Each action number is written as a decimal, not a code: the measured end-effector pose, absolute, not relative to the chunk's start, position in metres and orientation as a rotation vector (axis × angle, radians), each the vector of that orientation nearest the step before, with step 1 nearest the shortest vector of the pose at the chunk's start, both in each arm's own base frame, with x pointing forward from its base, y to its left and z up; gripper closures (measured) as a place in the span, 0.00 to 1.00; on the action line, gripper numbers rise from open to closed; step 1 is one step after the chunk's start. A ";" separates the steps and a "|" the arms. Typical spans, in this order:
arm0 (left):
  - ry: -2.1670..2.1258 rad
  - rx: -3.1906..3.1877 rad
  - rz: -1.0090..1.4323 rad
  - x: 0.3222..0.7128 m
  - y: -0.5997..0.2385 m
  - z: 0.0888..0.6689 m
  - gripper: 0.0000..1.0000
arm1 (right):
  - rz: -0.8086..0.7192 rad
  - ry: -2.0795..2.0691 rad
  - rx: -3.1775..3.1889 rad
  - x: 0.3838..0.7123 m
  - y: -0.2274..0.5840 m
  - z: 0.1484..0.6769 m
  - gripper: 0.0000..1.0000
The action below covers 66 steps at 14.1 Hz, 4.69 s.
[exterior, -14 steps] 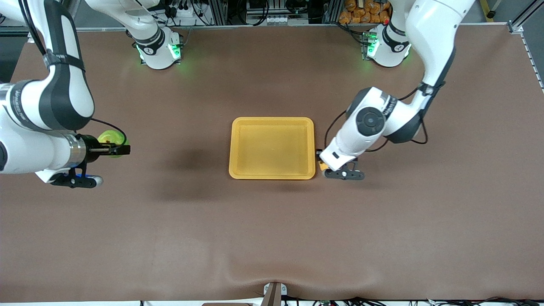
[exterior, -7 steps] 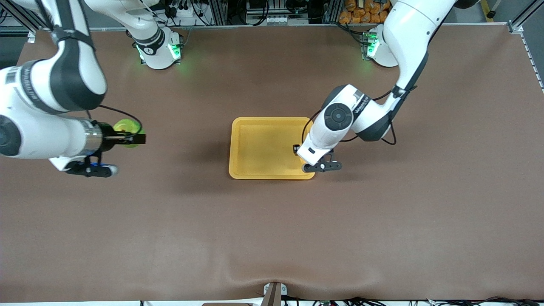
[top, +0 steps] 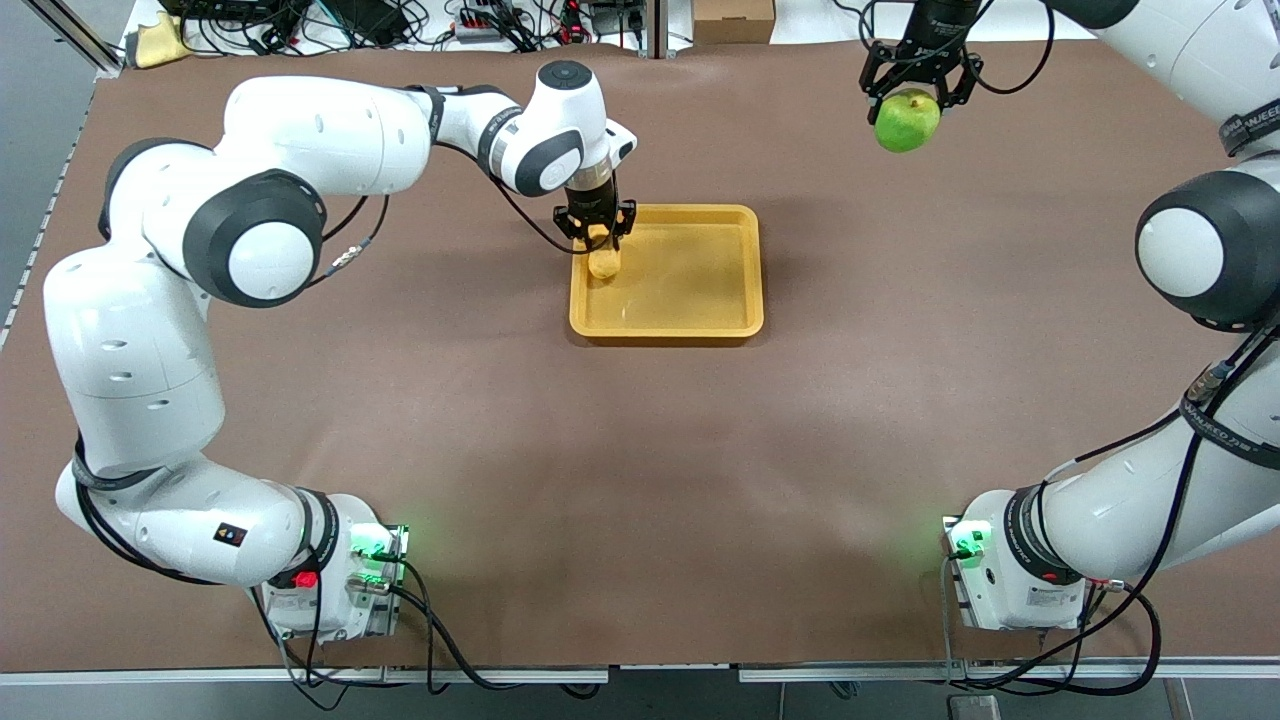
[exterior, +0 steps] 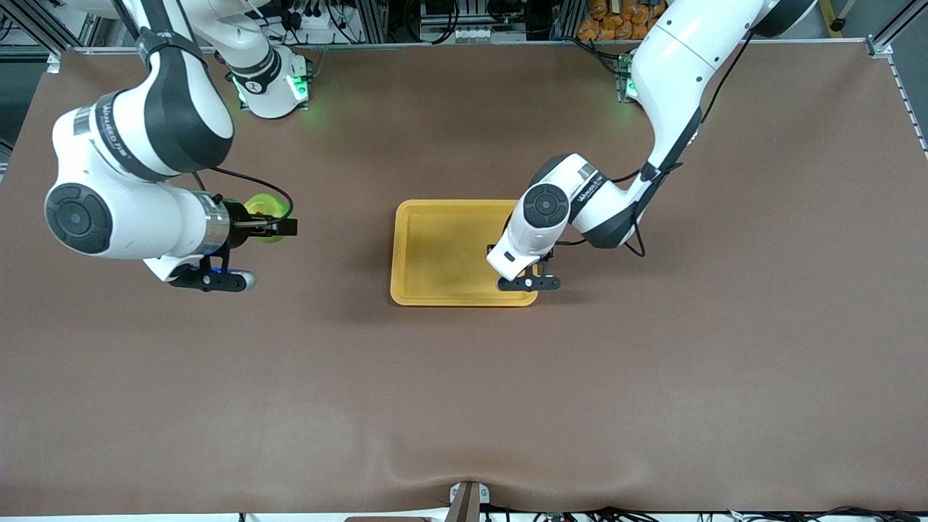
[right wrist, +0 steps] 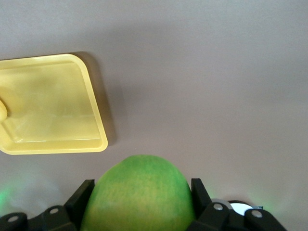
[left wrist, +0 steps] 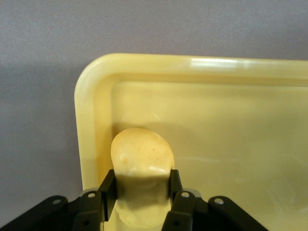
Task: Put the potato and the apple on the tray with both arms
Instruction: 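Carry the potato onto the tray with the left gripper while the right gripper lifts, then open the left gripper to release the potato on the tray, then lower the apple onto the tray with the right gripper while the left gripper withdraws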
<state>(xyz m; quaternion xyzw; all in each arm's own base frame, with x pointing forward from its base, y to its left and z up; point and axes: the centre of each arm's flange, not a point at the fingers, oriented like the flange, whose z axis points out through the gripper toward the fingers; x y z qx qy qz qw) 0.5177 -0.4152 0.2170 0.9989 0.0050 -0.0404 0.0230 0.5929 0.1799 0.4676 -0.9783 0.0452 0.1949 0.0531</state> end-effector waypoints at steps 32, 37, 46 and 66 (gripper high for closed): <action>0.242 3.183 -0.027 0.625 -0.271 0.401 0.00 | 0.336 0.284 -3.055 0.535 0.369 0.293 0.14; 0.207 3.165 0.049 0.639 -0.193 0.470 0.00 | 0.247 0.295 -3.052 0.525 0.392 0.248 0.14; 0.059 3.205 0.023 0.612 -0.053 0.570 0.00 | 0.190 0.323 -3.055 0.508 0.419 0.199 0.14; 0.042 3.193 -0.052 0.532 -0.019 0.650 0.00 | 0.264 0.403 -3.050 0.548 0.375 0.278 0.00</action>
